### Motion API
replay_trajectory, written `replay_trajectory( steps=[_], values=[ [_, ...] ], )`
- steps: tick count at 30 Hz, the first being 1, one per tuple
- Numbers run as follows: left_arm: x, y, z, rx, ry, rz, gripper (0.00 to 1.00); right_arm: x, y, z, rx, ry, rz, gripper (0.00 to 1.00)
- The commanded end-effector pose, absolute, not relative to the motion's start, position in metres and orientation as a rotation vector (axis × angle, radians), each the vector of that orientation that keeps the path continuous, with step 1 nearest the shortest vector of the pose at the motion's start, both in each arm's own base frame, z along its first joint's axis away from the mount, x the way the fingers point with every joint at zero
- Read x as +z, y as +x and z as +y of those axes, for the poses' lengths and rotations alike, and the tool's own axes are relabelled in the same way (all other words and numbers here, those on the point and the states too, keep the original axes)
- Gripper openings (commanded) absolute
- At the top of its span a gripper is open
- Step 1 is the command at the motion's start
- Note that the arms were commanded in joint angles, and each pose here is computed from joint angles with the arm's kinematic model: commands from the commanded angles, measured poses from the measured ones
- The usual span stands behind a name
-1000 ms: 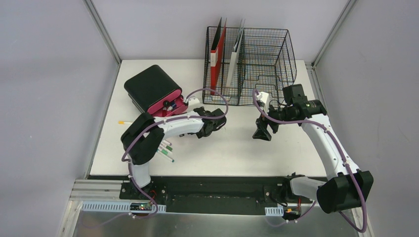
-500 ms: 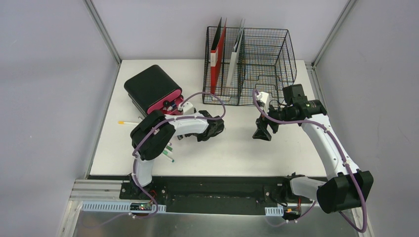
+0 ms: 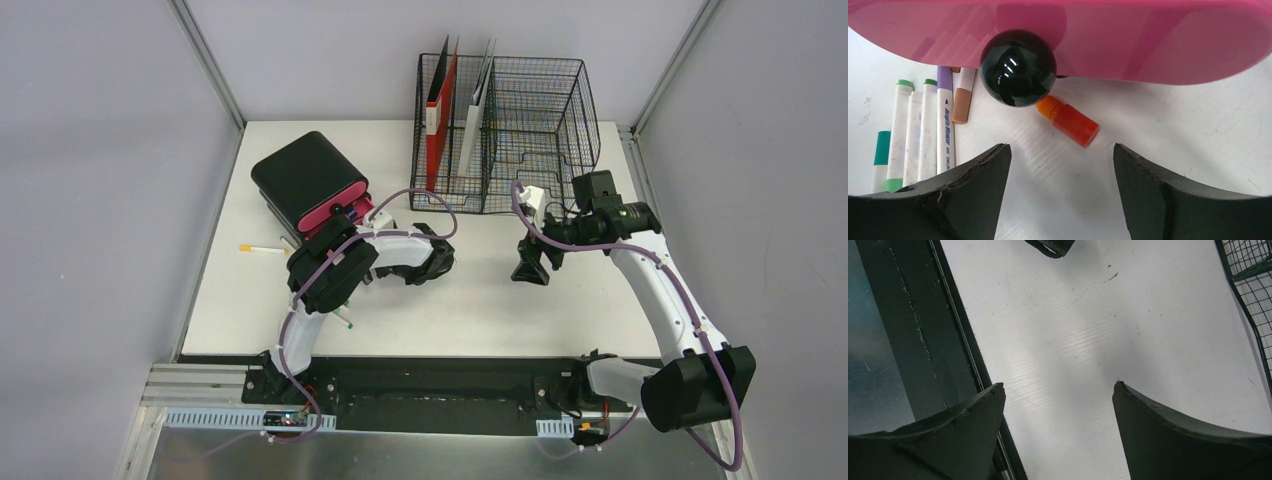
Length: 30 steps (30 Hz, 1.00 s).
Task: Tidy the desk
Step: Pick up the stationery from the center of the board.
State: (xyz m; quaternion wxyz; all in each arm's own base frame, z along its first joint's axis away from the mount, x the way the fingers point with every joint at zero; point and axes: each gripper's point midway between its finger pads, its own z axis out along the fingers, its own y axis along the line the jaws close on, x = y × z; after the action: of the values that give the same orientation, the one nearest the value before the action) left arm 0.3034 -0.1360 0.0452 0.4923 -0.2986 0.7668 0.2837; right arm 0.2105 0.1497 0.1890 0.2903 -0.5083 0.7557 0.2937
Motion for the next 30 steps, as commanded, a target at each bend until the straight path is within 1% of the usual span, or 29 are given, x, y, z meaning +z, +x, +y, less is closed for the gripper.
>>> replay_trajectory(
  steps=[1,9,18,23,28,30],
  values=[
    [0.050,0.315,-0.132,0.668,-0.778,1.798,0.77,0.193,0.213,0.149,0.759,-1.373,1.973,0.82],
    [0.045,0.319,-0.126,0.662,-0.817,1.758,0.77,0.193,0.213,0.149,0.761,-1.373,1.973,0.82],
    [0.033,0.318,-0.115,0.691,-0.868,1.755,0.76,0.194,0.213,0.149,0.758,-1.374,1.969,0.82],
    [0.030,0.317,-0.112,0.698,-0.873,1.761,0.73,0.194,0.212,0.149,0.762,-1.373,1.970,0.82],
    [0.026,0.315,-0.110,0.701,-0.896,1.769,0.68,0.194,0.213,0.149,0.760,-1.372,1.968,0.82],
    [0.021,0.312,-0.110,0.698,-0.910,1.782,0.64,0.195,0.212,0.149,0.761,-1.372,1.967,0.82]
  ],
)
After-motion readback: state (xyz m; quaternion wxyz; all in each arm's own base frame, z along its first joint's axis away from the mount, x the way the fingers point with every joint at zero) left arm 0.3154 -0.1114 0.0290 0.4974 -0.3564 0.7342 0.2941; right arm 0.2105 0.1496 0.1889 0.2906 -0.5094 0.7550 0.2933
